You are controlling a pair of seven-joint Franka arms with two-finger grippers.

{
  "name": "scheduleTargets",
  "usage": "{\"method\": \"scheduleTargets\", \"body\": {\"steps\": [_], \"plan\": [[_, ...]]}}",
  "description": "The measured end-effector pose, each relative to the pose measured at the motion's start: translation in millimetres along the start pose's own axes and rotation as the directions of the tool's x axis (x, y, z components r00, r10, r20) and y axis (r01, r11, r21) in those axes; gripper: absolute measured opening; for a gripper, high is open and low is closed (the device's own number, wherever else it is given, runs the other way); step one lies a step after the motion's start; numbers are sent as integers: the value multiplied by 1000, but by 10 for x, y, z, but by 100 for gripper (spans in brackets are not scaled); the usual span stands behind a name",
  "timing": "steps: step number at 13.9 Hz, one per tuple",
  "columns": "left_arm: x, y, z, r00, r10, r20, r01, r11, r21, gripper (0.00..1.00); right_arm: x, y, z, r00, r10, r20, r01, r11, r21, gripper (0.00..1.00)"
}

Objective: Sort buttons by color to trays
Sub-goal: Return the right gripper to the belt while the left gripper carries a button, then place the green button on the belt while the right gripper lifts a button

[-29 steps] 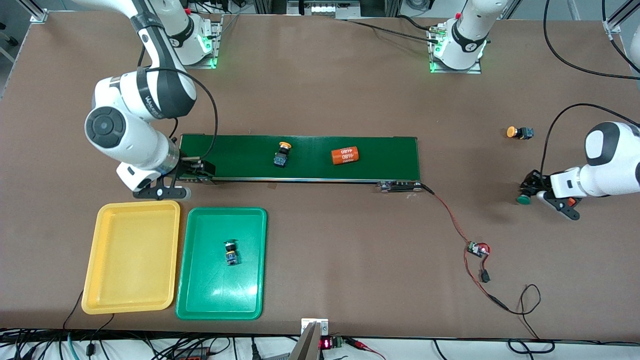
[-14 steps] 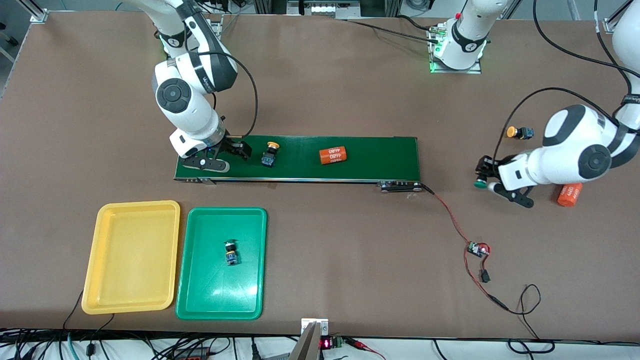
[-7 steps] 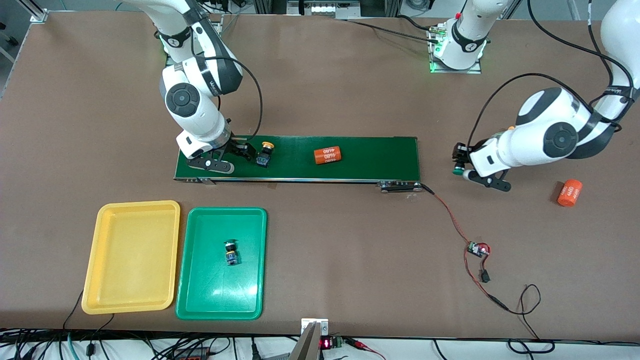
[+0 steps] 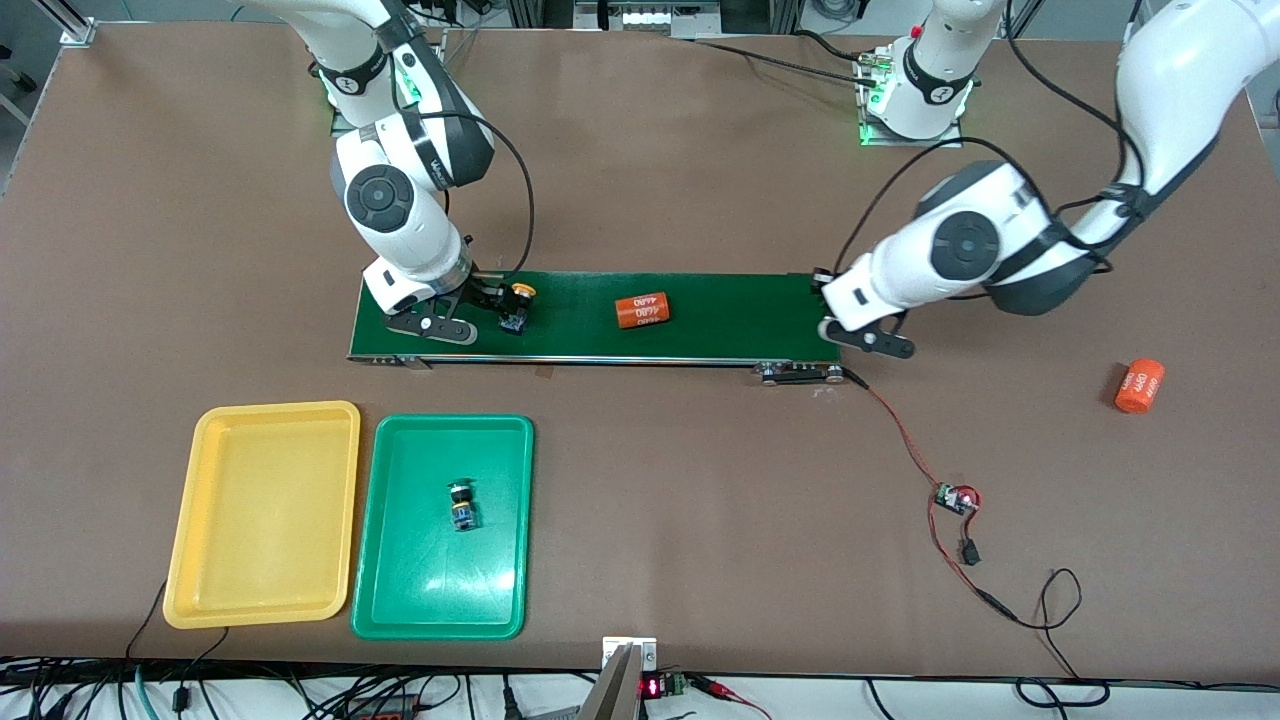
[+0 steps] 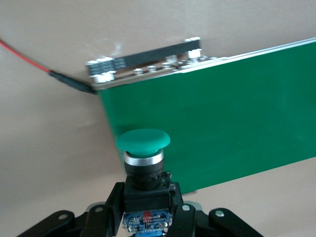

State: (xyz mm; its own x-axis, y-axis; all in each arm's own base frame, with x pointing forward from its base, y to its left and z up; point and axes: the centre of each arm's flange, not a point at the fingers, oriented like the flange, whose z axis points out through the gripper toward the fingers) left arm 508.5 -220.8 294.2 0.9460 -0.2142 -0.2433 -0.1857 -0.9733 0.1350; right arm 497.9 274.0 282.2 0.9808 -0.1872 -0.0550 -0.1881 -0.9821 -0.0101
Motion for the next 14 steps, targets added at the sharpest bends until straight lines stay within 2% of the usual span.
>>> {"method": "scheduleTargets", "body": {"steps": [2,7,9,10,11,14], "plan": [[42,80,126,1000,-2,-5,2,999,37,41,-30,-32,64,1000,-8,7,8,1000,-7,100],[169,256,416,999,-33,-29,34,999,34,41,-38,-52,149,998,-57,8,57,998,-14,100],[230,309,438,998,-49,-34,50,998,41,56,-35,-48,178,998,-66,10,66,998,-17,100],[258,319,415,998,-53,-40,54,998,40,66,-32,-47,185,997,-72,10,72,997,-17,100],[288,316,369,997,-57,-50,59,998,37,74,-29,-47,194,996,-84,8,84,996,-17,93],[432,228,105,992,-87,-87,89,996,27,100,-19,-43,246,992,-125,9,125,992,-18,59]]}}
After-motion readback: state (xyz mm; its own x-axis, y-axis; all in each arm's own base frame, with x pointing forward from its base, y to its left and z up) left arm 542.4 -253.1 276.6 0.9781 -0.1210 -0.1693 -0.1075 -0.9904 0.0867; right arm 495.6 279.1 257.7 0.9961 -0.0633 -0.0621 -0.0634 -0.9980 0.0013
